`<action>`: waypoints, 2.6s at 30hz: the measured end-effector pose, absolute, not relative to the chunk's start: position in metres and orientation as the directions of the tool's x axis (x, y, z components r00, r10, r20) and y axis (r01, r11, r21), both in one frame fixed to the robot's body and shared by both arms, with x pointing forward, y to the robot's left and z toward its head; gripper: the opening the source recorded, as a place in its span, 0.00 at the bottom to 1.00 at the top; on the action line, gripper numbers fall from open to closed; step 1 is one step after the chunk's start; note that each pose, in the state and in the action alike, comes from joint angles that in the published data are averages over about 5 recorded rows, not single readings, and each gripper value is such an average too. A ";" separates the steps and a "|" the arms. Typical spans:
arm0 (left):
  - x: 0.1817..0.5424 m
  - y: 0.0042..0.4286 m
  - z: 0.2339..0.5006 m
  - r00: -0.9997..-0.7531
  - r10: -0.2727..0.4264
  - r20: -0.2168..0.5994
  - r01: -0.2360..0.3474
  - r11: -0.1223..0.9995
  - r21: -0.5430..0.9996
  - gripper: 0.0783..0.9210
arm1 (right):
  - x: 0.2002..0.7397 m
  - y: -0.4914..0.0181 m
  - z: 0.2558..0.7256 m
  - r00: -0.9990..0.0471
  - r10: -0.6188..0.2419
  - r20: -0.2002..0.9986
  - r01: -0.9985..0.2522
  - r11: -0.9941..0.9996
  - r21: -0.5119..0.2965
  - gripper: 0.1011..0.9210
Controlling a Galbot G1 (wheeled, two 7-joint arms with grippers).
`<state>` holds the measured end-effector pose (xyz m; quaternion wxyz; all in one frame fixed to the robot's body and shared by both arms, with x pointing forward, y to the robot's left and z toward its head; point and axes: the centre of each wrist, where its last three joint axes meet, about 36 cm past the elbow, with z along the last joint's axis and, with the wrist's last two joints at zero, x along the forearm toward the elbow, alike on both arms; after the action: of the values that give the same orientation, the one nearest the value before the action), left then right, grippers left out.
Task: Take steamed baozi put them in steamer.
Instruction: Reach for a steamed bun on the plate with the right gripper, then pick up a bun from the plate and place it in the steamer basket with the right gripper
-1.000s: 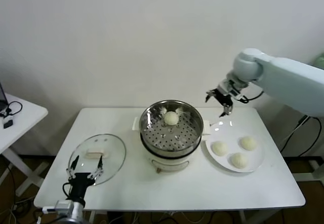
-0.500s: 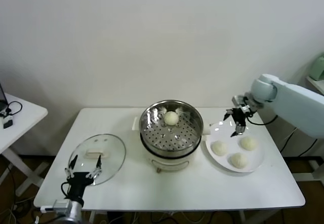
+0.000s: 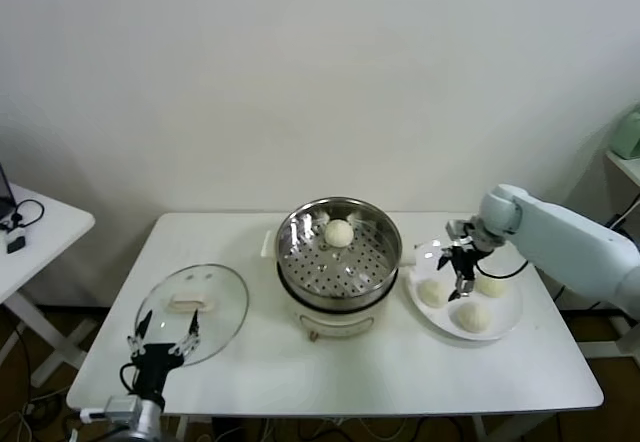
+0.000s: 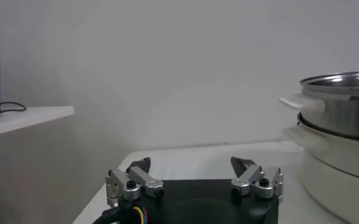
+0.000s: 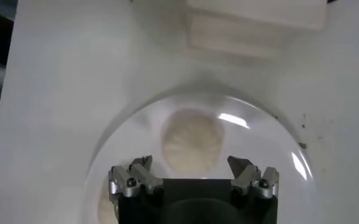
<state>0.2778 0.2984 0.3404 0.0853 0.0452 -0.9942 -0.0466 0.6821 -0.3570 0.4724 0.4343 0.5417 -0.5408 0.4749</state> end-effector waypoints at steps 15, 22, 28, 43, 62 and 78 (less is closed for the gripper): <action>0.278 0.297 0.340 -0.981 -0.100 0.168 -0.086 0.992 0.090 0.88 | 0.692 -0.348 0.448 -0.027 -0.177 0.984 -0.999 -0.016 -0.031 0.88; 0.278 0.298 0.340 -0.980 -0.104 0.169 -0.090 0.992 0.088 0.88 | 0.694 -0.344 0.443 -0.021 -0.179 0.984 -1.000 -0.015 -0.024 0.84; 0.278 0.298 0.340 -0.980 -0.105 0.170 -0.091 0.992 0.087 0.88 | 0.695 -0.345 0.443 -0.021 -0.180 0.984 -1.000 -0.014 -0.024 0.77; 0.277 0.299 0.342 -0.980 -0.107 0.165 -0.095 0.992 0.084 0.88 | 0.703 -0.354 0.475 -0.061 -0.190 0.980 -0.998 0.008 -0.061 0.74; 0.280 0.289 0.346 -0.984 -0.084 0.154 -0.074 0.995 0.073 0.88 | 0.740 -0.306 0.670 -0.195 -0.322 0.926 -0.980 0.037 -0.194 0.74; 0.280 0.280 0.353 -0.987 -0.070 0.143 -0.061 0.996 0.072 0.88 | 0.743 -0.159 0.677 -0.112 -0.403 0.908 -0.985 -0.076 -0.155 0.73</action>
<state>0.2800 0.2797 0.3533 0.0731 0.0329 -0.9962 -0.0336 0.7433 -0.1588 0.6768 0.3255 0.5814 -0.5969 0.4469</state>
